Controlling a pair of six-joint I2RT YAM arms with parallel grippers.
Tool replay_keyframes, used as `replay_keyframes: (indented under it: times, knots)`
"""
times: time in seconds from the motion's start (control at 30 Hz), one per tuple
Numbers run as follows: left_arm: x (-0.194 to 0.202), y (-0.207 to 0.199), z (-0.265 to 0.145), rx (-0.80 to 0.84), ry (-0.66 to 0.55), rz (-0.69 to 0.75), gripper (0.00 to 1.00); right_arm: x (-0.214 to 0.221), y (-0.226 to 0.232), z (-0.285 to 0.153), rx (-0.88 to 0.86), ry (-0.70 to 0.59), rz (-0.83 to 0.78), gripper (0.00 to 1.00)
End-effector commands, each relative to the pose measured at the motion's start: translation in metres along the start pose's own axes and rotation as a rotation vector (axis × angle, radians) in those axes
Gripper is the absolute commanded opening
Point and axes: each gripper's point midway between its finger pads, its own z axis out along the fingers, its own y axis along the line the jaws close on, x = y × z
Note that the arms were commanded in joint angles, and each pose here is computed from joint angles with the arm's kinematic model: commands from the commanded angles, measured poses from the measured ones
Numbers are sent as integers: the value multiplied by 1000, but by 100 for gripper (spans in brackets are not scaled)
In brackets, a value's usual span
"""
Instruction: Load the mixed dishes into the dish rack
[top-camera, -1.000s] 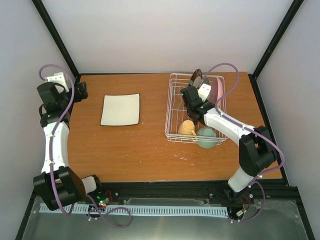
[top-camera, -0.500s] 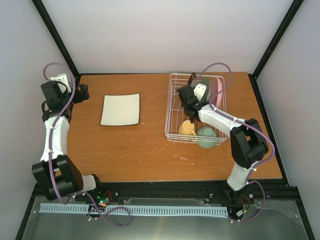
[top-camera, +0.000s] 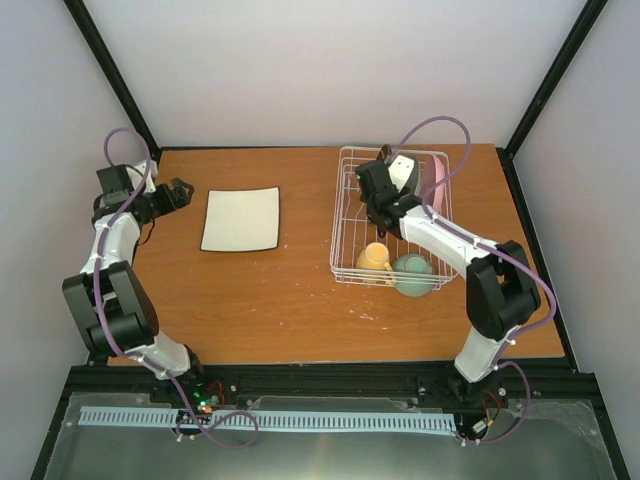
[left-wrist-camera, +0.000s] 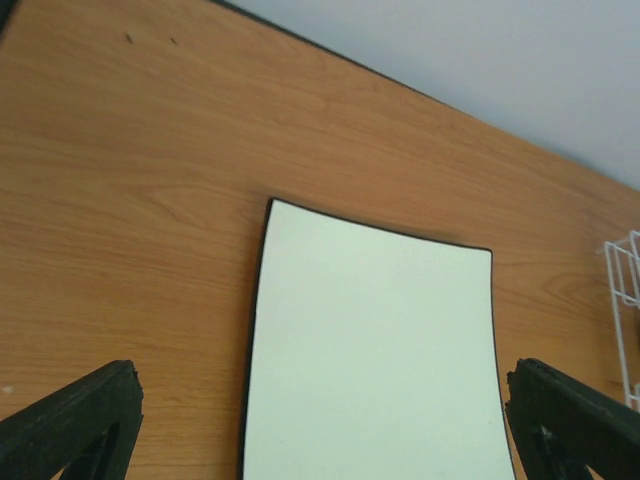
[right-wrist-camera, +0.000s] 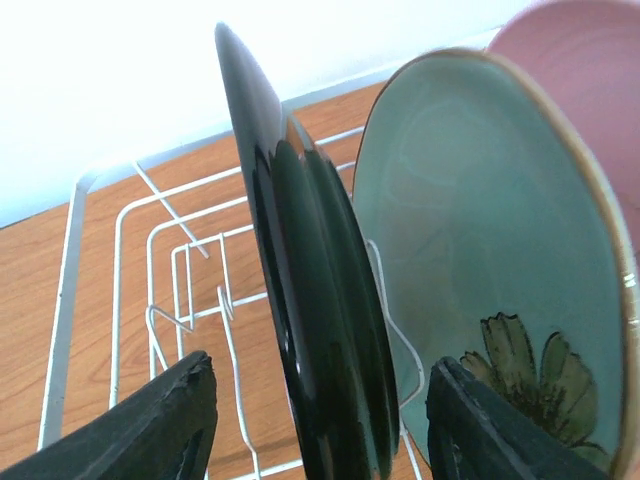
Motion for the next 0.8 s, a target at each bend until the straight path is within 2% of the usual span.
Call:
replay_keyframes:
  times: [0.0, 0.3, 0.47, 0.77]
  knots:
    - [6, -6, 14, 148, 67, -80, 100, -35, -11, -27, 9, -91, 37, 59]
    - [34, 3, 46, 236, 169, -111, 99, -94, -55, -95, 43, -285, 56, 64]
    - [49, 14, 70, 268, 223, -131, 93, -118, -78, -131, 17, -373, 86, 65]
    - [51, 31, 103, 273, 237, -156, 90, -126, -91, -153, -16, -414, 84, 66]
